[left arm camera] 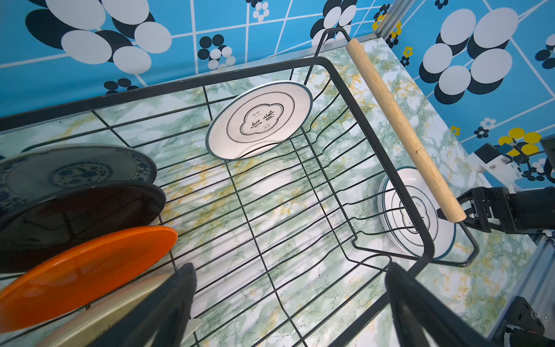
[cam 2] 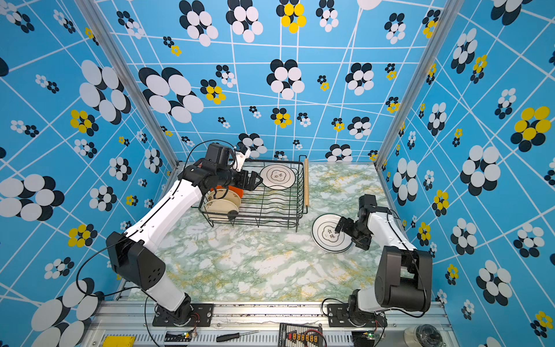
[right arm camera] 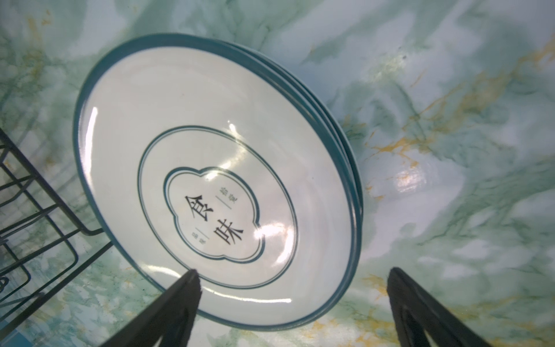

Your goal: Unload the plates from the dish rack

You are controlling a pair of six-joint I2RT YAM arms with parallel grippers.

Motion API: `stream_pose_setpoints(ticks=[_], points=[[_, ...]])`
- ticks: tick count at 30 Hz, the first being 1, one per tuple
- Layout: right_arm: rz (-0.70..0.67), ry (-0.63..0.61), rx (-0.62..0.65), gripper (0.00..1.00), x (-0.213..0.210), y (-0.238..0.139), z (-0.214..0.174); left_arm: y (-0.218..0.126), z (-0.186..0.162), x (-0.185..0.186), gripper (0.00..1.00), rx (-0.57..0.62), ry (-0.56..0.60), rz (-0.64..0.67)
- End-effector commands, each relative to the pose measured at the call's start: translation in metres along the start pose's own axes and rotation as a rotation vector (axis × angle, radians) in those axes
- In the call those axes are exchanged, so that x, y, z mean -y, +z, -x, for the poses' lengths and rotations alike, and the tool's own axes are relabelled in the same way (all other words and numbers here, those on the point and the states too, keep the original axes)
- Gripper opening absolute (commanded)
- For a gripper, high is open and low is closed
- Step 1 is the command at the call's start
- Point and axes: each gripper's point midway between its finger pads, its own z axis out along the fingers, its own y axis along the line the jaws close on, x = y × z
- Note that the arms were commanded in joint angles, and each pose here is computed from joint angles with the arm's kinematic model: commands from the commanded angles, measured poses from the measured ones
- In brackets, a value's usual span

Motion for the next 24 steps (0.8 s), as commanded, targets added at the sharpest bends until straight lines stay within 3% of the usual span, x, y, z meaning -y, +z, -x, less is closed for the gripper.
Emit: stream_pose_setpoints(ticks=[1, 18, 24], points=[[-0.019, -0.018, 0.002, 0.99, -0.001, -0.007, 0.003, 0.013, 0.001, -0.011, 0.99, -0.039, 0.083, 0.014], [0.034, -0.136, 0.095, 0.99, -0.021, -0.038, 0.029, 0.104, 0.034, -0.051, 0.99, -0.092, 0.435, -0.010], [0.047, -0.140, 0.107, 0.99, -0.025, -0.039, 0.034, 0.126, 0.038, -0.062, 0.99, -0.074, 0.480, -0.044]])
